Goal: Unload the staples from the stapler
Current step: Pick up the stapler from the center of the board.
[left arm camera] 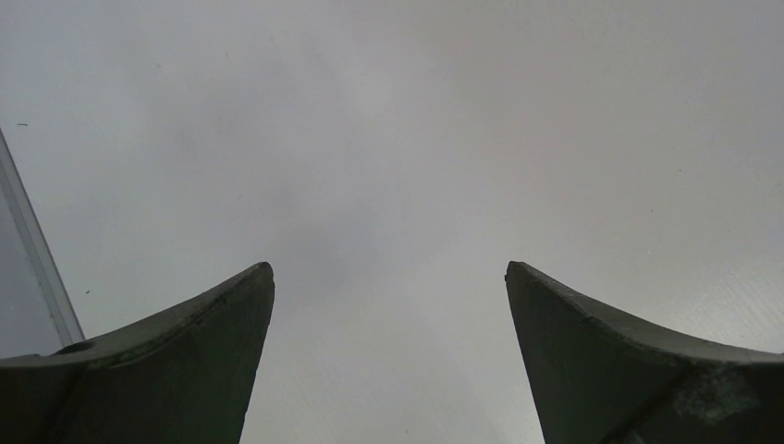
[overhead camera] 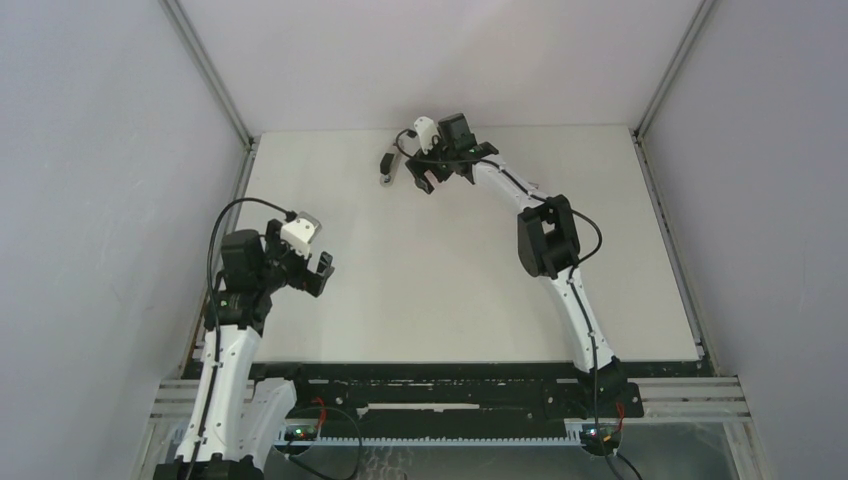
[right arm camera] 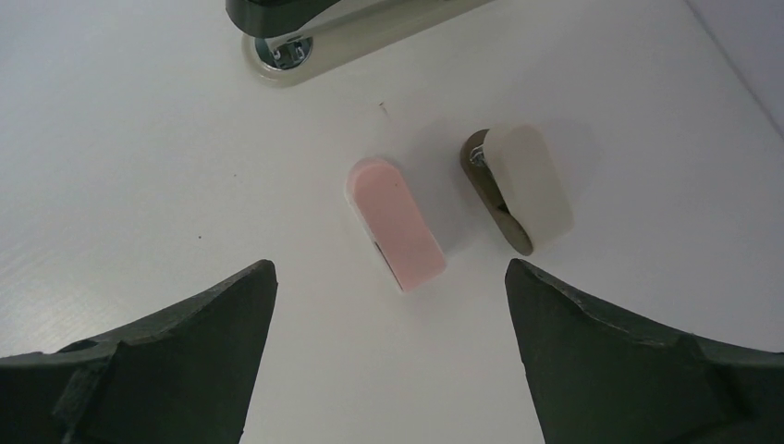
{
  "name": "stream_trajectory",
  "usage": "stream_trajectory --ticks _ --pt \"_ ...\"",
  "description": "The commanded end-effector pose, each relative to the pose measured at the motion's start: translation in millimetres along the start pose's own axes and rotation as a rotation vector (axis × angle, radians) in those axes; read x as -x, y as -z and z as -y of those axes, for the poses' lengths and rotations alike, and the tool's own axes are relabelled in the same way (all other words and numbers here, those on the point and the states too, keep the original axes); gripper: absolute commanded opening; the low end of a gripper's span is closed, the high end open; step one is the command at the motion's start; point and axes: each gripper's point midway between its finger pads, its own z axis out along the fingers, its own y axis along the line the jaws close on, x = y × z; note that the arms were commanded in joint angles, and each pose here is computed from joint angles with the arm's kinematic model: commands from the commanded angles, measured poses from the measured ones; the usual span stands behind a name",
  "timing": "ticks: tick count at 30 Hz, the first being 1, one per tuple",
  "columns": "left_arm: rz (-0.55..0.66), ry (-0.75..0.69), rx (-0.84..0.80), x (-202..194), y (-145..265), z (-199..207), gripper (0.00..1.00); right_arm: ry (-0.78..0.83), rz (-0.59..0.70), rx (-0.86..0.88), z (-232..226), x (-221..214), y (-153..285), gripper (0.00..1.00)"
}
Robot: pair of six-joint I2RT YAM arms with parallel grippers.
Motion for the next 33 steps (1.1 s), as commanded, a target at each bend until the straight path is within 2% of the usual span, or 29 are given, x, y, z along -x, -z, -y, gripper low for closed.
stream_trajectory --ticks 1,11,22,33 --pt "0.007 -0.023 -0.003 0 -2 -2 1.00 -0.008 0.089 0.017 -3 28 -3 0.94" --pt "-0.020 -0.018 -0.002 -6 -5 -3 1.00 0.018 0.123 0.010 1 35 -8 0.98" --pt "-0.047 -0.015 -0.008 -12 -8 -4 1.00 0.306 0.086 -0.038 13 22 -19 0.95" --pt "-0.052 -0.012 -0.017 -12 -8 -3 1.00 0.449 0.014 0.107 -22 -7 -24 0.86"
